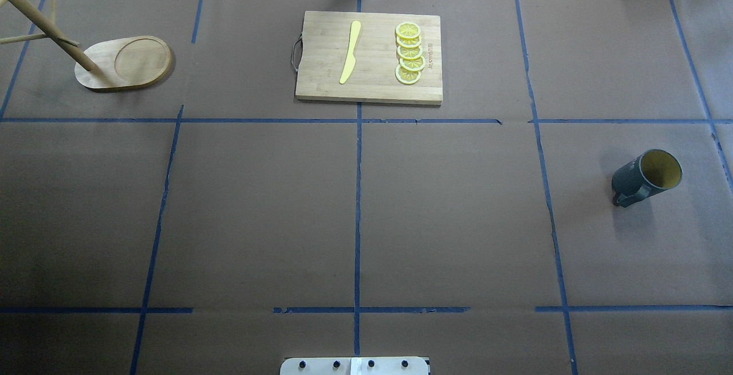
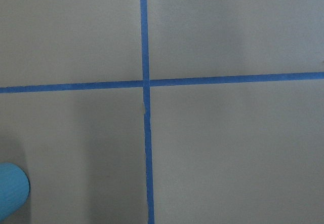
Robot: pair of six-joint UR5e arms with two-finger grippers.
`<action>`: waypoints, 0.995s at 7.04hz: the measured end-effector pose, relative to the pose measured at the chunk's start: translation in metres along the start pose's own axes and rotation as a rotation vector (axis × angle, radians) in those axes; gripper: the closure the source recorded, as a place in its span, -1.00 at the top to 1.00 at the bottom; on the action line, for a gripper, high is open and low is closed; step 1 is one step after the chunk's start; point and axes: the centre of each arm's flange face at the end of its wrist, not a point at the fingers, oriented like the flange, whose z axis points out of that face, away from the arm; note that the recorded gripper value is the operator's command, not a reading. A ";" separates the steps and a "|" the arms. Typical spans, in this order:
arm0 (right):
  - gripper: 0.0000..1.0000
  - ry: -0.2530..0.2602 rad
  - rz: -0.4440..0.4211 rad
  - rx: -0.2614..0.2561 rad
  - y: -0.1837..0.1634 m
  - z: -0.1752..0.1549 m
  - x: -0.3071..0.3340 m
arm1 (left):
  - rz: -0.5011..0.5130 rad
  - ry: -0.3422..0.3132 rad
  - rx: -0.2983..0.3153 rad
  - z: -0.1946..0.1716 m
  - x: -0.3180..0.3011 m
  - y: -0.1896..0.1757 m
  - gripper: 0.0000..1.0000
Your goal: Hang cup on storage rack
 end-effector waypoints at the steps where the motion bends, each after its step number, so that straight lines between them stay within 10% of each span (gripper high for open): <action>1: 0.99 0.000 0.002 0.001 -0.001 0.000 -0.001 | 0.000 0.001 0.001 0.000 0.000 0.000 1.00; 7: 0.99 -0.004 -0.003 0.024 -0.011 -0.012 -0.013 | -0.004 0.004 0.003 -0.001 0.001 -0.001 1.00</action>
